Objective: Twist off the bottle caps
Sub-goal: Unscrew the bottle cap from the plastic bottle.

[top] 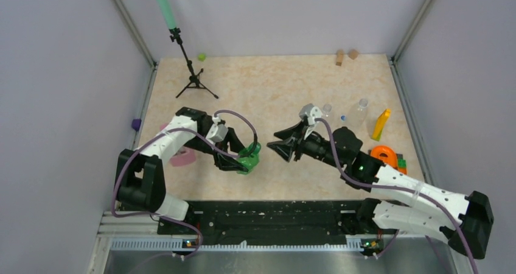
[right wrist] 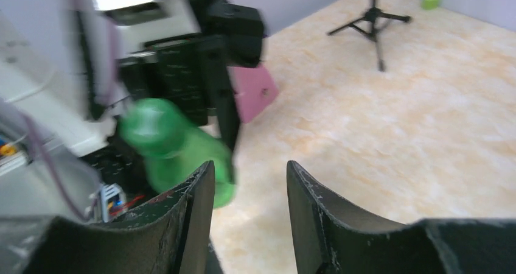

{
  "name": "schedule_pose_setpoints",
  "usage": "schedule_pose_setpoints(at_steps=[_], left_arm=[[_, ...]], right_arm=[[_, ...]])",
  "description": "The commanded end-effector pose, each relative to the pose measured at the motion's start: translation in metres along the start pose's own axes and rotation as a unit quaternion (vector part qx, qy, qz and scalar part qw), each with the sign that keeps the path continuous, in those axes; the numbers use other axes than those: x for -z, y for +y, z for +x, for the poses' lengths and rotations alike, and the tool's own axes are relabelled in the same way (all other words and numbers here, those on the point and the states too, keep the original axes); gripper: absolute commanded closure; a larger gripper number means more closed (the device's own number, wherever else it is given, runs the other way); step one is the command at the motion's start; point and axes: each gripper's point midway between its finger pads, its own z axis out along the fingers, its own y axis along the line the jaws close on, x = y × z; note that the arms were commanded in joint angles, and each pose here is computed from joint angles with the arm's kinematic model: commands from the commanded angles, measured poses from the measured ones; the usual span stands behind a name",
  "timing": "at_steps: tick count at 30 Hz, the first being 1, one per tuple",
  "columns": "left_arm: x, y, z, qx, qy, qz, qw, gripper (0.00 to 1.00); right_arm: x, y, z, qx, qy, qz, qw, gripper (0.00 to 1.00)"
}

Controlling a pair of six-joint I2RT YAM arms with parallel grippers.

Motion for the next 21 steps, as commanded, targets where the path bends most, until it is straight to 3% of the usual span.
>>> schedule_pose_setpoints(at_steps=[1, 4, 11, 21], left_arm=[[-0.005, -0.001, -0.026, -0.010, -0.057, -0.018, 0.998, 1.00], [-0.005, -0.001, -0.026, -0.008, -0.057, -0.017, 0.998, 1.00], [-0.005, 0.002, -0.024, -0.003, -0.056, -0.018, 0.998, 1.00], [-0.005, 0.004, -0.023, 0.003, -0.056, -0.018, 0.998, 1.00]], right_arm=[[0.017, -0.037, -0.001, -0.024, -0.024, 0.021, 0.999, 0.55], [0.019, -0.041, -0.008, -0.033, -0.032, 0.022, 0.999, 0.55], [0.021, 0.017, -0.029, -0.048, -0.055, -0.116, 0.991, 0.47], [-0.002, 0.042, -0.040, -0.012, -0.032, -0.103, 0.994, 0.34]])
